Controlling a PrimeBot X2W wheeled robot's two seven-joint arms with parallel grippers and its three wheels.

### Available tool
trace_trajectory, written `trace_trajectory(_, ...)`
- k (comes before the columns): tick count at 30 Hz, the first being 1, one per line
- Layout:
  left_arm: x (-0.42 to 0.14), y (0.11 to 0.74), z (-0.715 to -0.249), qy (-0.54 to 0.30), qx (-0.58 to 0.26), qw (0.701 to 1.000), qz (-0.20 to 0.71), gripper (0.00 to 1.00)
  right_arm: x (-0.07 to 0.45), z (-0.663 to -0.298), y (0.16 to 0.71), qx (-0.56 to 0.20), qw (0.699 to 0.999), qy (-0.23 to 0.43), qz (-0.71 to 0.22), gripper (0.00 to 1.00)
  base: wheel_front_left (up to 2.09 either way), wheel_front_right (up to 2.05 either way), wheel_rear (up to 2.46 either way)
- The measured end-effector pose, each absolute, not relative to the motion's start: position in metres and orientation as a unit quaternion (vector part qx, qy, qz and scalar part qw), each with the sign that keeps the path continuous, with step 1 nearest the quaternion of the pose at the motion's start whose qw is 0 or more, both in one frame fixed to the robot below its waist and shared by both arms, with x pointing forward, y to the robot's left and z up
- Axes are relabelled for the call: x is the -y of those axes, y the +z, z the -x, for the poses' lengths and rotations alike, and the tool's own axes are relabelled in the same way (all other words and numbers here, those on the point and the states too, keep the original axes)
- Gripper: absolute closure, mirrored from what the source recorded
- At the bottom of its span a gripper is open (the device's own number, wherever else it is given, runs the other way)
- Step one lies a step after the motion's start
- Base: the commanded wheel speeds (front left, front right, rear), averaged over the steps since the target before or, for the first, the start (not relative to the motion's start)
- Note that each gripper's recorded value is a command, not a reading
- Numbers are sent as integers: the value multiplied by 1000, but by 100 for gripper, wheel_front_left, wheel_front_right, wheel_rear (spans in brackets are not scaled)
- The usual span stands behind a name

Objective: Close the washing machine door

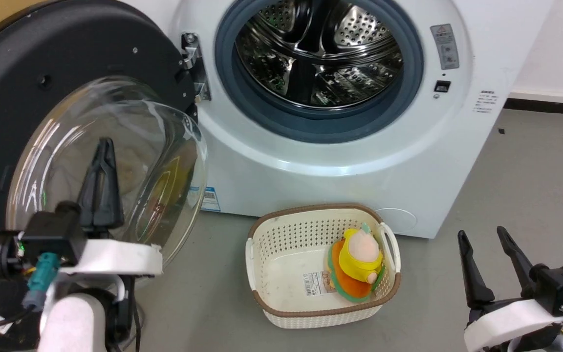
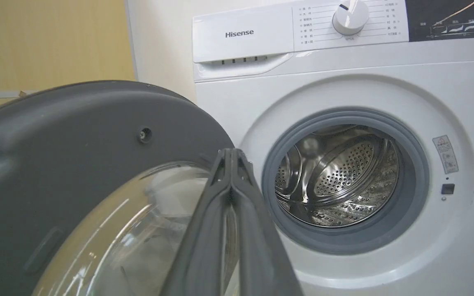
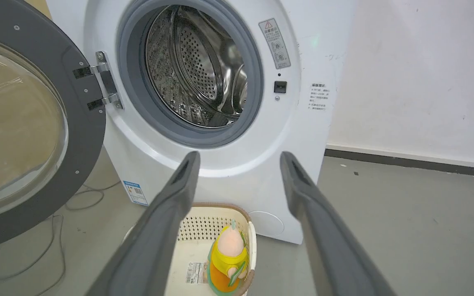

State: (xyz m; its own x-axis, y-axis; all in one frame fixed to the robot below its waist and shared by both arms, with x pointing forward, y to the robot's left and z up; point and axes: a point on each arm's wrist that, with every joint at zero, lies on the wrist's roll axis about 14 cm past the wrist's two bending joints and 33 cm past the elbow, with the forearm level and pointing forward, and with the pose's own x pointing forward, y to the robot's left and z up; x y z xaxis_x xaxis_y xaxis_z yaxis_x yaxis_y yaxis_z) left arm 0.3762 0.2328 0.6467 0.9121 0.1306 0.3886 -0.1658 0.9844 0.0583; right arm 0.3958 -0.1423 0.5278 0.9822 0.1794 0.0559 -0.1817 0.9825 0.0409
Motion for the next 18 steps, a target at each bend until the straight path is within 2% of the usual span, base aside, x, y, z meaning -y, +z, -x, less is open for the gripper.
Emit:
trace_trajectory(8,-262,688,-370,101,255,961,-44,100,129,-405,522,23,993,108,-31,0,0,0,0)
trace_trajectory(18,-316,753,-345,153,350,923,-36,100,112,-417,511,14,991,130,-40,0,0,0,0)
